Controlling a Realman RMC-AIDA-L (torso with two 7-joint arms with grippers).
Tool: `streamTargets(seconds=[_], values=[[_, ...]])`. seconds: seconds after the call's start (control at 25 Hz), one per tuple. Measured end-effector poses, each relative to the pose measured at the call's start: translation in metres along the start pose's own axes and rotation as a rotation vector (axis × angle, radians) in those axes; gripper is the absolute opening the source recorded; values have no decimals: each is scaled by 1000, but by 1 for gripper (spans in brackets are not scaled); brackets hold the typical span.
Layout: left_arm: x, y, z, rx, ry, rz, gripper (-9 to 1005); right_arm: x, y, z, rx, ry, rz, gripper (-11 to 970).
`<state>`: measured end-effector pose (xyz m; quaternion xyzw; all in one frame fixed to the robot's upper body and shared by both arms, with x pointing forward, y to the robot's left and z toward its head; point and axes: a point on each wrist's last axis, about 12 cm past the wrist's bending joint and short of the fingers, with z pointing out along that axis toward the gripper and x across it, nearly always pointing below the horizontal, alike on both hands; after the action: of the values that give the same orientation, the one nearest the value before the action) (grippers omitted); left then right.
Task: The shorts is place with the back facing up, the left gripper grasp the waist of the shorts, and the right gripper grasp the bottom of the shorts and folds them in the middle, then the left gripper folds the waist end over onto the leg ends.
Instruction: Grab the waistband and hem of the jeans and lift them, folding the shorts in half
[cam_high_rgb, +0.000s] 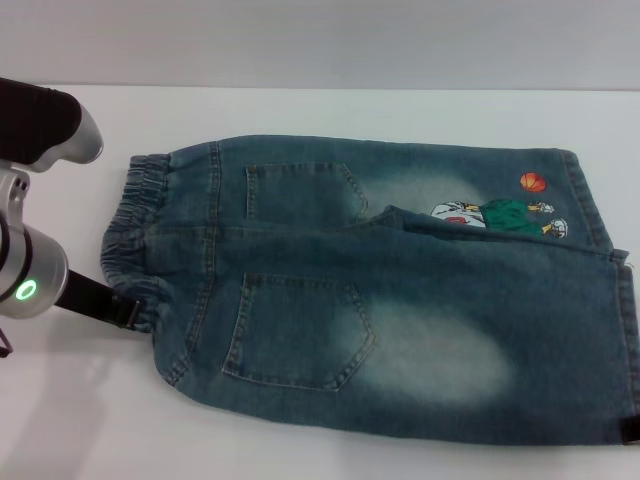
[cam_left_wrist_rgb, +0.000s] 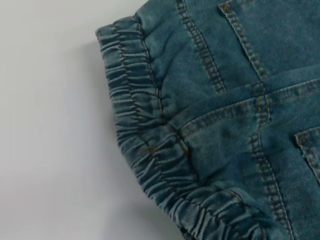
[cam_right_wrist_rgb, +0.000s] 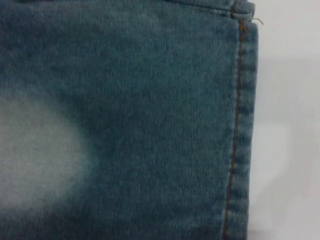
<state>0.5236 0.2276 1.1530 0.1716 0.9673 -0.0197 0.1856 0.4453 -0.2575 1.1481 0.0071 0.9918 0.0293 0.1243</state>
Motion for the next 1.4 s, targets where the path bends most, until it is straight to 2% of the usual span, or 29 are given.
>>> streamTargets(seconds=[0.36, 1.4], values=[[-1, -1, 0, 1, 1, 9, 62, 3, -1, 9, 2, 19, 7, 690], [-4, -7, 1, 14, 1, 30, 59, -1, 2, 15, -16, -4, 1, 689]])
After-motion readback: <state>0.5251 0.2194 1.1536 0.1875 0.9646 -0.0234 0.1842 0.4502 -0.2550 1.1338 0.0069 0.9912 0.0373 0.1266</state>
